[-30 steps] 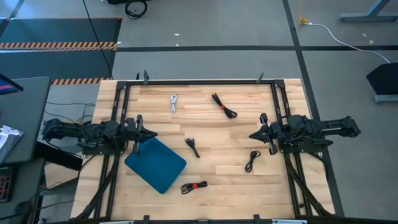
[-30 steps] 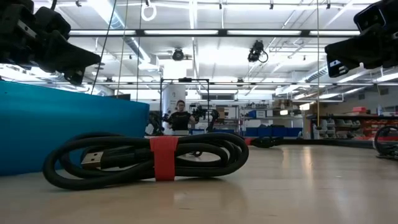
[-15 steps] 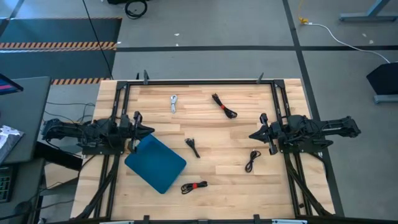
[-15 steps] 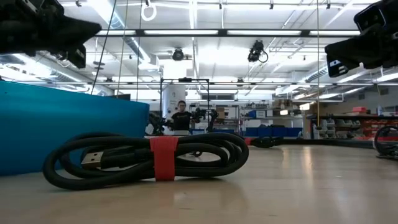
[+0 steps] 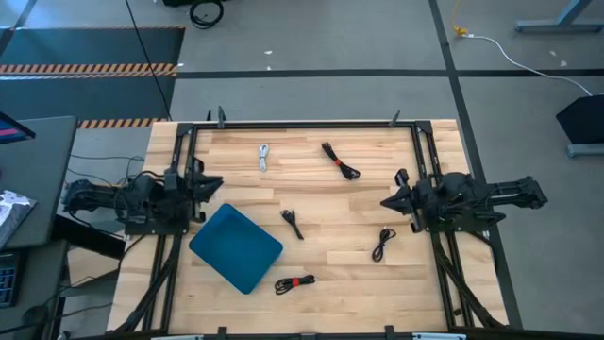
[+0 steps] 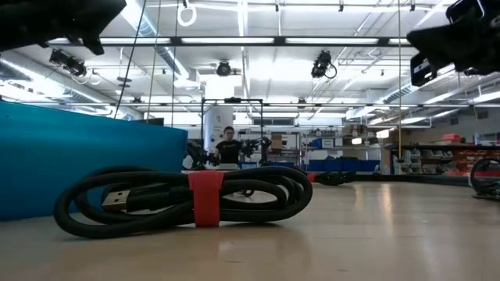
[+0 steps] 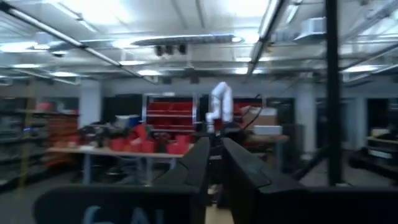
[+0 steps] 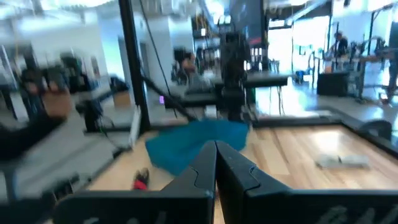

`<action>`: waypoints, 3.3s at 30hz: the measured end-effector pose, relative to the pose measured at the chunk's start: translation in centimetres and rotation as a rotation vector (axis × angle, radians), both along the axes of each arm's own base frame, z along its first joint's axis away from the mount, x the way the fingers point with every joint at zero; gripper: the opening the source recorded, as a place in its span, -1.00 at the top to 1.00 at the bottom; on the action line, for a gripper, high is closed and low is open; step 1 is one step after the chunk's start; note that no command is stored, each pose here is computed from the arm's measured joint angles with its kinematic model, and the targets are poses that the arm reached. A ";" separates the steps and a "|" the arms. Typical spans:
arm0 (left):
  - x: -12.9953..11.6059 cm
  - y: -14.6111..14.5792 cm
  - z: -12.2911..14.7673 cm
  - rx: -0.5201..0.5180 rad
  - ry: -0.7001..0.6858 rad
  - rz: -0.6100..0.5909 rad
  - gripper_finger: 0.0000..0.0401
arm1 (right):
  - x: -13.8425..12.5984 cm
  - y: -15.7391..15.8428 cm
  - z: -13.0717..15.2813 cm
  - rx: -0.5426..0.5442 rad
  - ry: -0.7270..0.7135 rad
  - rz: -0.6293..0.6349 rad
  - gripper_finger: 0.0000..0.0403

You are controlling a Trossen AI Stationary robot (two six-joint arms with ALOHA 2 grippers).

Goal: Pick and place USB-C Cables
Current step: Put the black charger cable into the blue bin

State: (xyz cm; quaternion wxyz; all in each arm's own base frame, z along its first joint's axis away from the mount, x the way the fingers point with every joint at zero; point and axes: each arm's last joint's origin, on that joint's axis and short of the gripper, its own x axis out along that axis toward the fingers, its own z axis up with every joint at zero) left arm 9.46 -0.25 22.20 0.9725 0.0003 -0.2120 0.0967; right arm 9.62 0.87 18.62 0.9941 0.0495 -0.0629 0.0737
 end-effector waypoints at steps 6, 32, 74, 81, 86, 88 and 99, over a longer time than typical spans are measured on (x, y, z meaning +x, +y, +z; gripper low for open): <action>0.3 0.2 1.0 -0.030 0.012 0.092 0.37 | -0.2 0.0 1.1 0.107 -0.097 0.019 0.93; 7.6 -0.1 5.3 -0.022 0.437 0.305 0.23 | 3.4 -0.6 10.6 -0.110 -0.134 -0.248 0.14; 7.9 1.5 4.6 -0.178 0.667 0.604 0.24 | 20.5 -11.5 2.7 0.069 1.194 -0.640 0.12; 7.9 1.7 4.6 -0.182 0.667 0.608 0.24 | 20.2 -11.7 1.6 0.081 1.276 -0.667 0.12; 8.0 1.6 4.6 -0.182 0.670 0.582 0.24 | 19.6 -12.3 0.7 0.096 1.339 -0.706 0.12; 8.0 1.5 4.5 -0.181 0.676 0.560 0.24 | 19.3 -12.4 0.3 0.109 1.346 -0.717 0.12; 8.1 1.4 4.5 -0.181 0.686 0.499 0.24 | 18.2 -12.3 -1.3 0.132 1.398 -0.738 0.12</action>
